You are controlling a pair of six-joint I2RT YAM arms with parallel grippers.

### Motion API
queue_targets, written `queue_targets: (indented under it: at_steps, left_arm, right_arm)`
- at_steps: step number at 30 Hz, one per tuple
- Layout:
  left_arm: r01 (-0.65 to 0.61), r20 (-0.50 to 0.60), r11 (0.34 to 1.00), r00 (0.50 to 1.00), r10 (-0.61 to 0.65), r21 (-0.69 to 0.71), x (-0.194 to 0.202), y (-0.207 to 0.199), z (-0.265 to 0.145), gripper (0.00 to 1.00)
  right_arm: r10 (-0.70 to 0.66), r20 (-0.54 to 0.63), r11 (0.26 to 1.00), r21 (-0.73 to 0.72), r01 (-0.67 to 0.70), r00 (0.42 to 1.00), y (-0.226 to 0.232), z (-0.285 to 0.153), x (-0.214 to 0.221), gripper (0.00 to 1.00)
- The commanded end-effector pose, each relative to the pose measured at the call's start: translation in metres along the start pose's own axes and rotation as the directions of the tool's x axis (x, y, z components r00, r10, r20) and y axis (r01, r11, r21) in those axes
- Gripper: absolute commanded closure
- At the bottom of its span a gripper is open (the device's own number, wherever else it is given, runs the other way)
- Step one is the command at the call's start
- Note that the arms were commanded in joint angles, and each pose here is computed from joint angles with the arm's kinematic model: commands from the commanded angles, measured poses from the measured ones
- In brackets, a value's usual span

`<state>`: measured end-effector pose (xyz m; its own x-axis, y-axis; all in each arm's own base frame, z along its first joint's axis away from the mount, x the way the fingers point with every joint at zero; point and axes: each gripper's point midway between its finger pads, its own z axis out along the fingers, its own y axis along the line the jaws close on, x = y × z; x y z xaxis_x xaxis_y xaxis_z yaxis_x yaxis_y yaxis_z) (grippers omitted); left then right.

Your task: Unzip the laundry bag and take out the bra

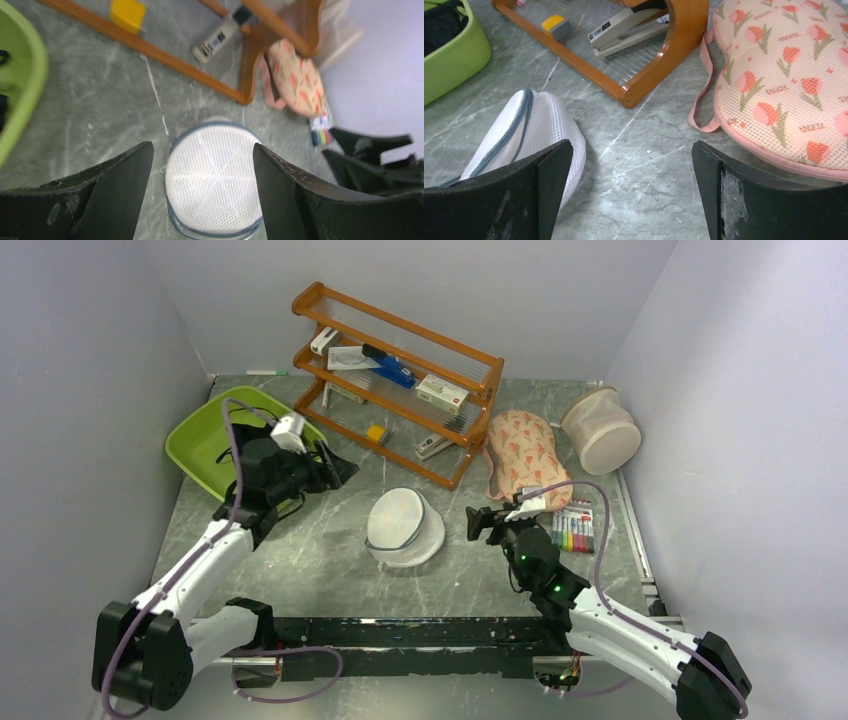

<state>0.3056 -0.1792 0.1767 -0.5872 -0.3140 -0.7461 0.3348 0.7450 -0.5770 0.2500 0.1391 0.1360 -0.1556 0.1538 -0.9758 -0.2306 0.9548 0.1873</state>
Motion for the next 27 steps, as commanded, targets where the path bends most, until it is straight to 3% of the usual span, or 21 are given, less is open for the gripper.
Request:
queue_targets:
  at_steps: [1,7,13,20,27]
  left_arm:
    - [0.046,0.141,0.999,0.989,-0.047,0.014,-0.06,-0.01,-0.024,0.16]
    - [-0.076,0.294,0.997,0.952,0.081,-0.028,-0.151,-0.045,-0.055,0.15]
    - [-0.265,0.43,0.94,0.839,0.334,-0.213,-0.226,-0.063,-0.097,0.11]
    - [-0.281,0.481,0.893,0.764,0.429,-0.351,-0.246,-0.059,-0.129,0.07]
    - [-0.327,0.522,0.866,0.697,0.492,-0.379,-0.257,-0.089,-0.162,0.06]
  right_arm:
    - [-0.013,-0.011,0.999,-0.036,0.012,1.0,0.012,0.004,-0.011,0.09]
    - [-0.046,-0.034,0.999,0.014,0.047,0.998,0.017,0.008,-0.058,0.0]
    - [-0.073,0.03,0.993,0.1,0.07,0.997,0.01,0.003,-0.134,0.0]
    - [-0.087,0.051,0.973,0.22,0.074,0.995,-0.026,0.005,-0.205,0.0]
    - [-0.097,0.139,0.955,0.292,0.053,0.985,-0.038,-0.02,-0.288,0.0]
